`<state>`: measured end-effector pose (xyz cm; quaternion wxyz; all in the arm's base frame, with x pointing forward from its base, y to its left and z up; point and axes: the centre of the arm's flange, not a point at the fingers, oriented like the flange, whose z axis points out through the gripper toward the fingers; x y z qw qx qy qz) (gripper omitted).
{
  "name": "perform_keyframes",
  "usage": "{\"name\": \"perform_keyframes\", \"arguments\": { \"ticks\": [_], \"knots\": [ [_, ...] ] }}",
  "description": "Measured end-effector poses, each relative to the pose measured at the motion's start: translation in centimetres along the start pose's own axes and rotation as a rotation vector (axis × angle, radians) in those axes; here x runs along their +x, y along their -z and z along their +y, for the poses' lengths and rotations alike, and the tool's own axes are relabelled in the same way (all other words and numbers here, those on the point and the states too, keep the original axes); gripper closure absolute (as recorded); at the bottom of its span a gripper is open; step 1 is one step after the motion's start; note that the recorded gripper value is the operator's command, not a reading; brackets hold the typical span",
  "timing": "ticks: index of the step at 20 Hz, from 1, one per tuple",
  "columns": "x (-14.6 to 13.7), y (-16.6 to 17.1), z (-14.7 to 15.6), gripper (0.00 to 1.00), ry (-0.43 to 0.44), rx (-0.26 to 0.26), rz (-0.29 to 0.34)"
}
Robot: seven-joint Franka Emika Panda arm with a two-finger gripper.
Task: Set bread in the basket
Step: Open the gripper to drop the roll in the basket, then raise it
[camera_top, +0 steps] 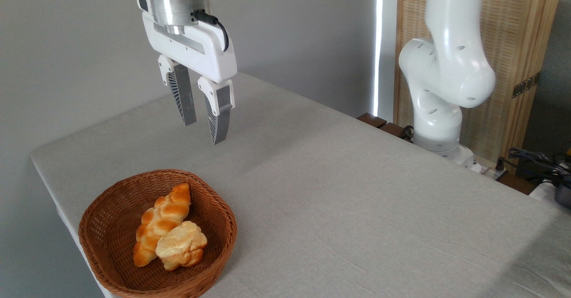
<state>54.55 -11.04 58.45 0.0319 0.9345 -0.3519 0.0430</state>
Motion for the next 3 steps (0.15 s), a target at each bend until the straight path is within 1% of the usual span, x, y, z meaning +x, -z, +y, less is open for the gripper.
{"name": "perform_keyframes", "arguments": {
  "ticks": [3],
  "knots": [
    [-1.1, -0.1, -1.5, 0.0, -0.031, -0.009, -0.016]
  ]
}}
